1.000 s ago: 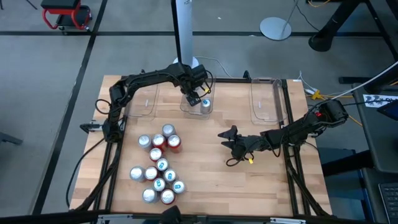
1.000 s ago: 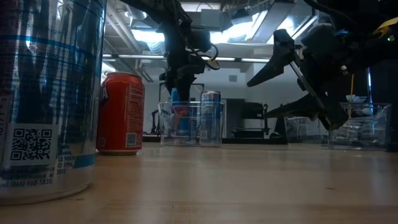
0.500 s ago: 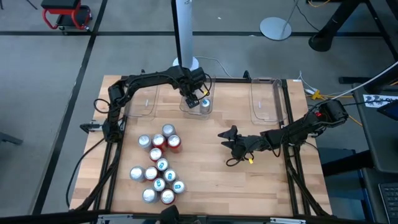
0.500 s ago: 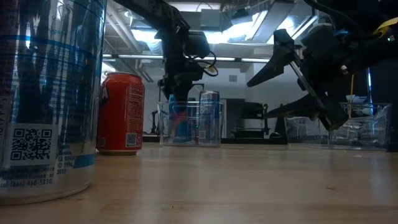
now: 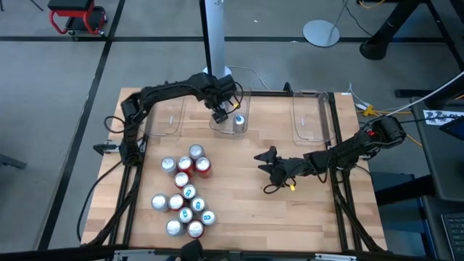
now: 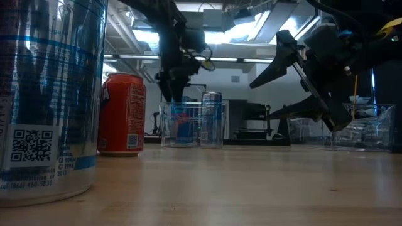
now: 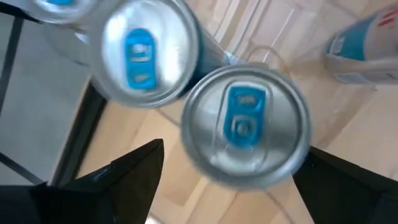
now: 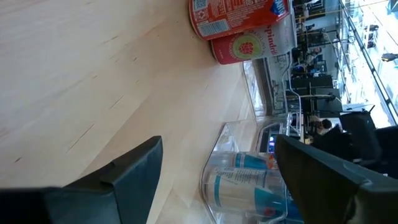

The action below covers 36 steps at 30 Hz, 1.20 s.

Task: Sort soda cans
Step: Put the blue soda can into the middle transparent bin

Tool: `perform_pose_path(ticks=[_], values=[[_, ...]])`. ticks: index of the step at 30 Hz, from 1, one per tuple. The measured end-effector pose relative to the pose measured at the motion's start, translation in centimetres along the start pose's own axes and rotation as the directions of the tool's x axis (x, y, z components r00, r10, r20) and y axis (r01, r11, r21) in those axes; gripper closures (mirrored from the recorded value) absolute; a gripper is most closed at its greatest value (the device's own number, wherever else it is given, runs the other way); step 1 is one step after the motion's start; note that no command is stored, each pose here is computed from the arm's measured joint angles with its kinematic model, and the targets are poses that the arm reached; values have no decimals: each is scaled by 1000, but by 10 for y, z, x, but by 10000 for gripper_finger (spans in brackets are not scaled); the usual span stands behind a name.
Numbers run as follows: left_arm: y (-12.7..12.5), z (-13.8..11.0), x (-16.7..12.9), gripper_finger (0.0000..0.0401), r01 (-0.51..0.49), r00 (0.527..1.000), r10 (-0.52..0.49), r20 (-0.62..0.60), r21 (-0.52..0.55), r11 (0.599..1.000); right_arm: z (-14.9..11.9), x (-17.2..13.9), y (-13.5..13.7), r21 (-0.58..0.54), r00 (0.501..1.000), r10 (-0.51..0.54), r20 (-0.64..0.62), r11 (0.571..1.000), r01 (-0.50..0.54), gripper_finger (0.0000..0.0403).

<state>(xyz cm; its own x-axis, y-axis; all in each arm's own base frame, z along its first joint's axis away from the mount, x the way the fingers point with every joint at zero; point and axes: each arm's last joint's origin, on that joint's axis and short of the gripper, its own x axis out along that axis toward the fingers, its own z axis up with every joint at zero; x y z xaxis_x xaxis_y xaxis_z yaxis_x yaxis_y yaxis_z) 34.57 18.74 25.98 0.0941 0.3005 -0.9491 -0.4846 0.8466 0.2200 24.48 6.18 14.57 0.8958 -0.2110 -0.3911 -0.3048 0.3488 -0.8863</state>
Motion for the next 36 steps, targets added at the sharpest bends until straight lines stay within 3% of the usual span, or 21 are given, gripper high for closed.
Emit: perform_pose_path(ticks=[8, 14, 23, 36], values=[[8, -18, -54, 72, 3, 996, -1, 91, -13, 1000, 0, 0, 0, 0, 1000, 0, 0, 1000, 0, 93], [-3, -42, -96, 72, 24, 993, -25, 115, 10, 1000, 0, 0, 0, 0, 1000, 1, -1, 1000, -1, 93], [-50, -73, -144, 72, 97, 975, -104, 195, 43, 994, 0, 0, 0, 0, 1000, 0, 0, 1000, 0, 93], [-133, -117, -172, 72, 195, 961, -217, 170, 139, 971, 0, 0, 0, 2, 1000, -3, 2, 1000, 3, 93]])
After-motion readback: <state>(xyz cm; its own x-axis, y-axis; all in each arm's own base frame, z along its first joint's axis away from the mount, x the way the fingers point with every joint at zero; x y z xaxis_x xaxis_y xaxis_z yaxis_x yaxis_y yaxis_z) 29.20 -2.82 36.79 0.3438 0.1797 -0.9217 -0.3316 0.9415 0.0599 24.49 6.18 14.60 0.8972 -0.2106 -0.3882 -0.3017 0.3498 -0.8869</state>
